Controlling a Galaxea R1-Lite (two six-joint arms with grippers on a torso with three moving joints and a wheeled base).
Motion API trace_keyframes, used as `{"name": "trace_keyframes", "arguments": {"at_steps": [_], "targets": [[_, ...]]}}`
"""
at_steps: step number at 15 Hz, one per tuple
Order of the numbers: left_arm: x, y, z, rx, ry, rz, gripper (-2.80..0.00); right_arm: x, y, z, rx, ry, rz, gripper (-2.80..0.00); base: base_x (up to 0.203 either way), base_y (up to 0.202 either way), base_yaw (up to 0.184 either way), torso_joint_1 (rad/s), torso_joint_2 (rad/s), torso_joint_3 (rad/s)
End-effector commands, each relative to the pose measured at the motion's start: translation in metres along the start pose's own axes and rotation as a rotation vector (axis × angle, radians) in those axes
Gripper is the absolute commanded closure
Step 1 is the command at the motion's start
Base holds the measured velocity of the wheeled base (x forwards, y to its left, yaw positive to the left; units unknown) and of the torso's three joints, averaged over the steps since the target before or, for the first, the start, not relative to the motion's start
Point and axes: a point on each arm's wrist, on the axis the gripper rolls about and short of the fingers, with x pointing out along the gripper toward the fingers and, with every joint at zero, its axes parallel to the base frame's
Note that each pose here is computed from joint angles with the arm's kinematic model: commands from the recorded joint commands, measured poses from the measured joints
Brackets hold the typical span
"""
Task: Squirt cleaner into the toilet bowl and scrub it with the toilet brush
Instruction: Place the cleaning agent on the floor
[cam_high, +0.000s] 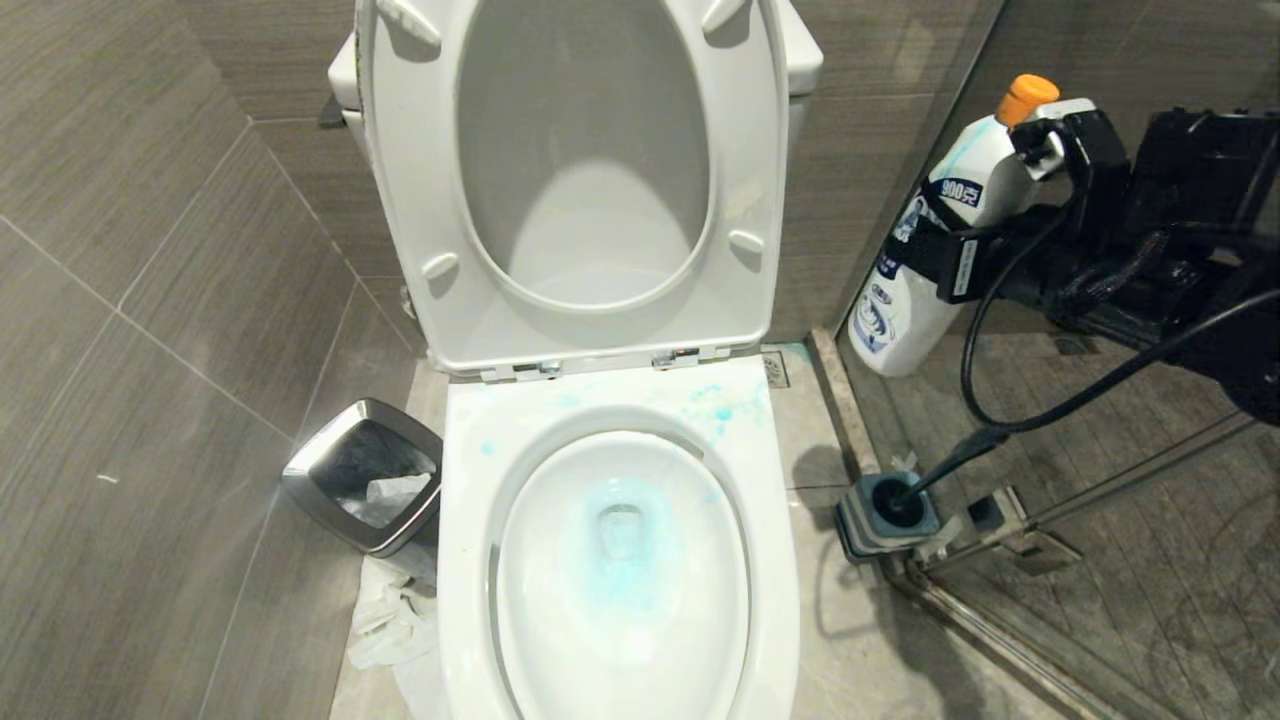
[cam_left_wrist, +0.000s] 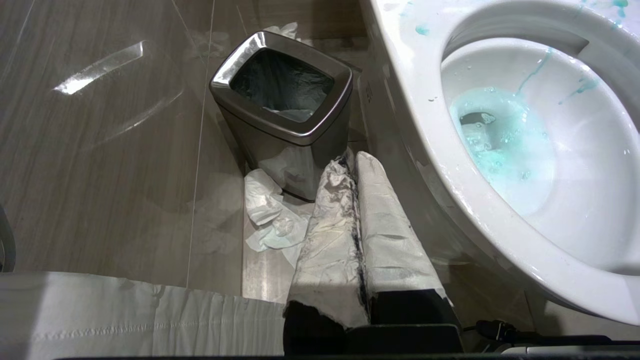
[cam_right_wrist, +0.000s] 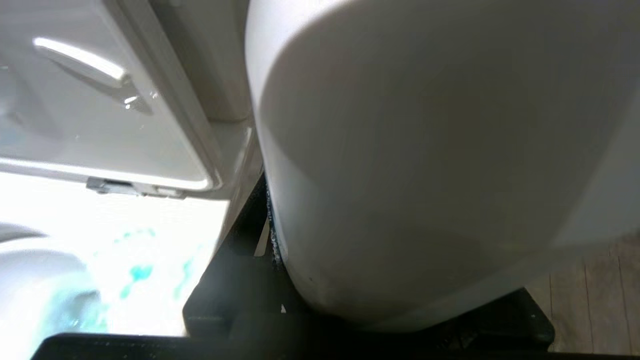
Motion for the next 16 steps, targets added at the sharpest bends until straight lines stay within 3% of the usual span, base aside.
{"name": "trace_keyframes", "arguments": {"at_steps": [1, 8, 12, 16], "targets": [[0.0, 0.0, 0.0, -0.001, 0.001, 0.0, 0.0, 0.026, 0.004, -0.036, -0.004, 0.043, -0.003, 0.0, 0.0, 0.0, 0.0, 0.0, 0.0, 0.0], [0.0, 0.0, 0.0, -0.001, 0.001, 0.0, 0.0, 0.103, 0.017, -0.129, -0.025, 0.055, 0.008, 0.0, 0.0, 0.0, 0.0, 0.0, 0.0, 0.0], [0.0, 0.0, 0.0, -0.001, 0.001, 0.0, 0.0, 0.14, 0.022, -0.152, -0.054, 0.018, 0.016, 0.0, 0.0, 0.0, 0.0, 0.0, 0.0, 0.0], [0.0, 0.0, 0.0, -0.001, 0.001, 0.0, 0.0, 0.149, 0.026, -0.168, -0.088, 0.037, 0.022, 0.0, 0.0, 0.0, 0.0, 0.0, 0.0, 0.0]]}}
